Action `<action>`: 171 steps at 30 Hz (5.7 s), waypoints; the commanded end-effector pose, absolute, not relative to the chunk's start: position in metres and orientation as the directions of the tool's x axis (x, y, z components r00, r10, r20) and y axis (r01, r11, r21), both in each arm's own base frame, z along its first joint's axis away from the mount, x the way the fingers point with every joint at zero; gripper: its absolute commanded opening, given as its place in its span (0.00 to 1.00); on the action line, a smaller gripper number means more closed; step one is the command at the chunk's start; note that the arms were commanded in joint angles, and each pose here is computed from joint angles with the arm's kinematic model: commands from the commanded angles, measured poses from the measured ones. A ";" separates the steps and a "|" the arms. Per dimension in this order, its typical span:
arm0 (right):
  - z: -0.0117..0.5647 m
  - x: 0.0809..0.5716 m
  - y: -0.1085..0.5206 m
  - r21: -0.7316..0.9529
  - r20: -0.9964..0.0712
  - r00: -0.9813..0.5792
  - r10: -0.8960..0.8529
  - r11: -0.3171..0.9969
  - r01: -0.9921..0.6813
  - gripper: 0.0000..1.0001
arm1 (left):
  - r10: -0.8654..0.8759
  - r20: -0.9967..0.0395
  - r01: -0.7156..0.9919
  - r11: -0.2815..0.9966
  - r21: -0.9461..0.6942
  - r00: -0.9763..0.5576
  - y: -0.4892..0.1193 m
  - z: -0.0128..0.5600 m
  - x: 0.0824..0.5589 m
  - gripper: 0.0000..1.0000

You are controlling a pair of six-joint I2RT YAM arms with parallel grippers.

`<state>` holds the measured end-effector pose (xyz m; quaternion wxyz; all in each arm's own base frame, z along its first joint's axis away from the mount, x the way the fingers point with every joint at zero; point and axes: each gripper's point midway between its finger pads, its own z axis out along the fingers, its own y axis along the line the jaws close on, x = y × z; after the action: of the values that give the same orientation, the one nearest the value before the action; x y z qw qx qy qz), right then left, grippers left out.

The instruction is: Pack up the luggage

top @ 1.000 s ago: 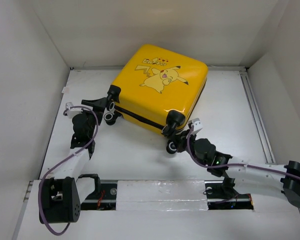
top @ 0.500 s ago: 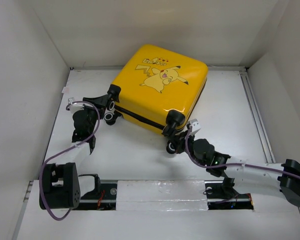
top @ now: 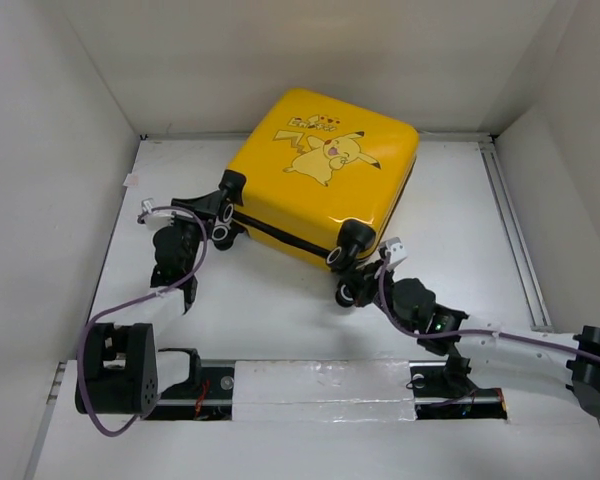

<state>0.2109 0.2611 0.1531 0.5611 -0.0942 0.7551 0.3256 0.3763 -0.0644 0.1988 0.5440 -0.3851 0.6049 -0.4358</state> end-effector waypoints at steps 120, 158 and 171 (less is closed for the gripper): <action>0.173 0.327 0.146 0.392 -0.904 -0.023 0.427 0.805 -0.445 0.49 | -0.855 -0.403 0.513 0.199 -0.835 -0.325 -0.158 0.306 0.247 0.00; 0.157 0.338 0.112 0.330 -0.943 -0.169 0.287 0.880 -0.342 0.53 | -0.865 -0.407 0.517 0.214 -0.829 -0.293 -0.155 0.315 0.254 0.00; 0.168 0.346 0.110 0.328 -0.945 -0.127 0.302 0.874 -0.358 0.44 | -0.864 -0.411 0.500 0.229 -0.835 -0.290 -0.154 0.310 0.257 0.00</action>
<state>0.3261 0.1256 0.1224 0.5900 -0.0409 0.7595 0.2708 0.2660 -0.1573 0.2101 0.4989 -0.2189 0.6487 -0.5313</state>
